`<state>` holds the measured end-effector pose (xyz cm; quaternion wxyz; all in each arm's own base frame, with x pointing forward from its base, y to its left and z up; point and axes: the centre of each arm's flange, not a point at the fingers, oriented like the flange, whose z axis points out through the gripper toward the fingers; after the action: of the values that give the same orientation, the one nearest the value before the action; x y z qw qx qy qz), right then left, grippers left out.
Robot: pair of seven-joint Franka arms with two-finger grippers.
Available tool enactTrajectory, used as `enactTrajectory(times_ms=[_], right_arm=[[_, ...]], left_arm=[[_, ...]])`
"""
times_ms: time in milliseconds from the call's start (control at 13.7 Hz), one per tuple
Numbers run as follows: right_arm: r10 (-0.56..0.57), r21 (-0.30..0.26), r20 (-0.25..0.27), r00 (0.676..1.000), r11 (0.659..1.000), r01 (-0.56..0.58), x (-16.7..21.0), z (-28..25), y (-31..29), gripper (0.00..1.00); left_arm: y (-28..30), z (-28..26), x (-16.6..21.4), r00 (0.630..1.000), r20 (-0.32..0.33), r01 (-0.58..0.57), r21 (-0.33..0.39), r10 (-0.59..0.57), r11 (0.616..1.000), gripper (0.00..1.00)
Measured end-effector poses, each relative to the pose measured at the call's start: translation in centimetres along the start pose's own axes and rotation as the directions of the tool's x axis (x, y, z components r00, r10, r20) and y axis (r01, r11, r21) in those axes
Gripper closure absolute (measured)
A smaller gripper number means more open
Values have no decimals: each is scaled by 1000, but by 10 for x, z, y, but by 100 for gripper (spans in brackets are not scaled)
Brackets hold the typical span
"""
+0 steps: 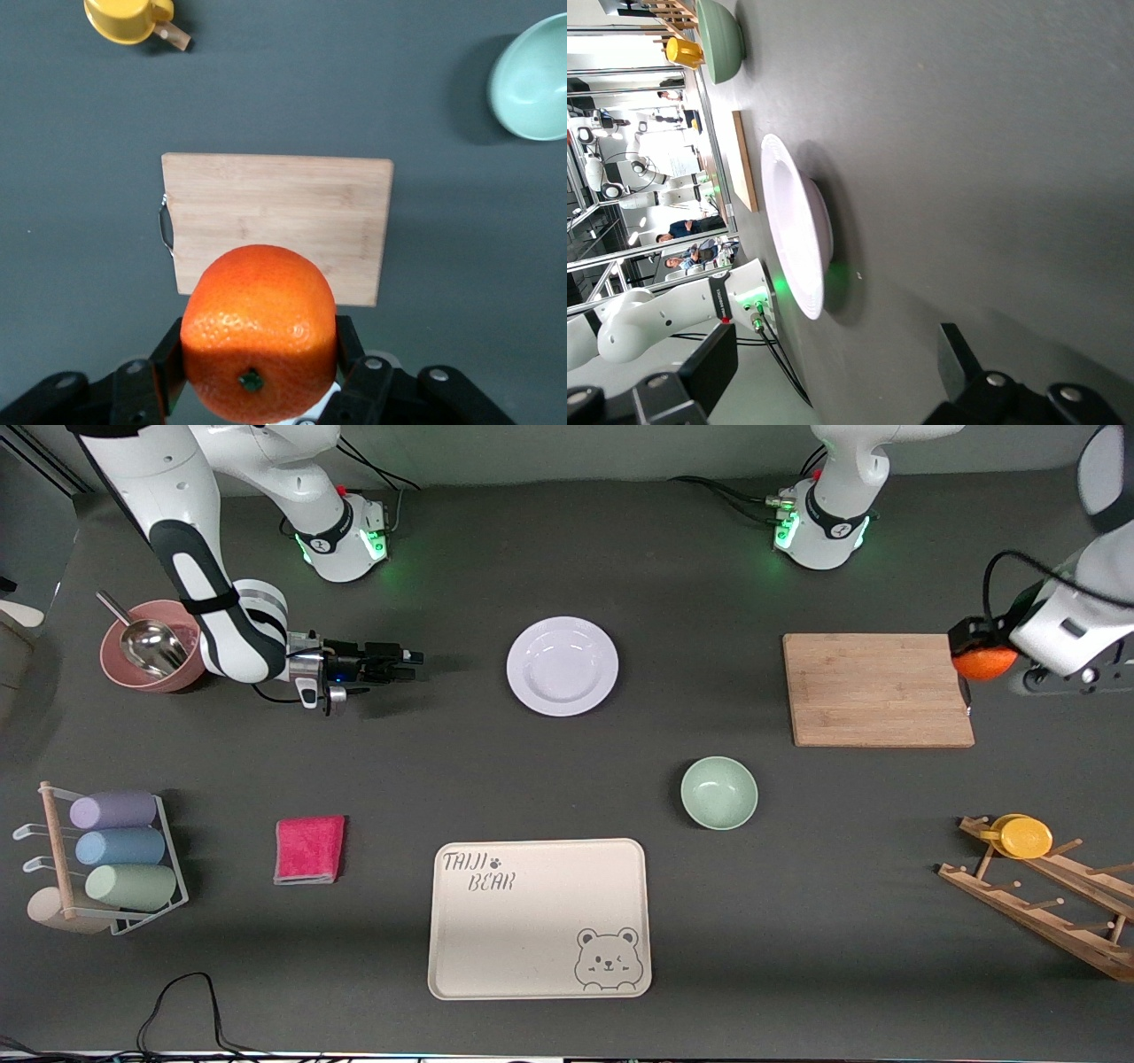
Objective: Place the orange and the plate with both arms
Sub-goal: 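Carry the orange with the left gripper over the white plate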
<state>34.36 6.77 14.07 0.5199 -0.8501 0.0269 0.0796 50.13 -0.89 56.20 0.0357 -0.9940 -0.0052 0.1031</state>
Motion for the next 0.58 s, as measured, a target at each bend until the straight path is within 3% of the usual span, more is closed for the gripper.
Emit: enactTrajectory(times_ms=[291, 583], right_arm=[[-17, 0, 3, 1000, 1000, 17, -2, 3, 8, 0], [-53, -3, 12, 999, 999, 53, -4, 7, 18, 0]], left_arm=[[89, -15, 1, 999, -16, 35, -52, -36, 998, 31], [265, 9, -3, 990, -44, 127, -87, -131, 988, 31]])
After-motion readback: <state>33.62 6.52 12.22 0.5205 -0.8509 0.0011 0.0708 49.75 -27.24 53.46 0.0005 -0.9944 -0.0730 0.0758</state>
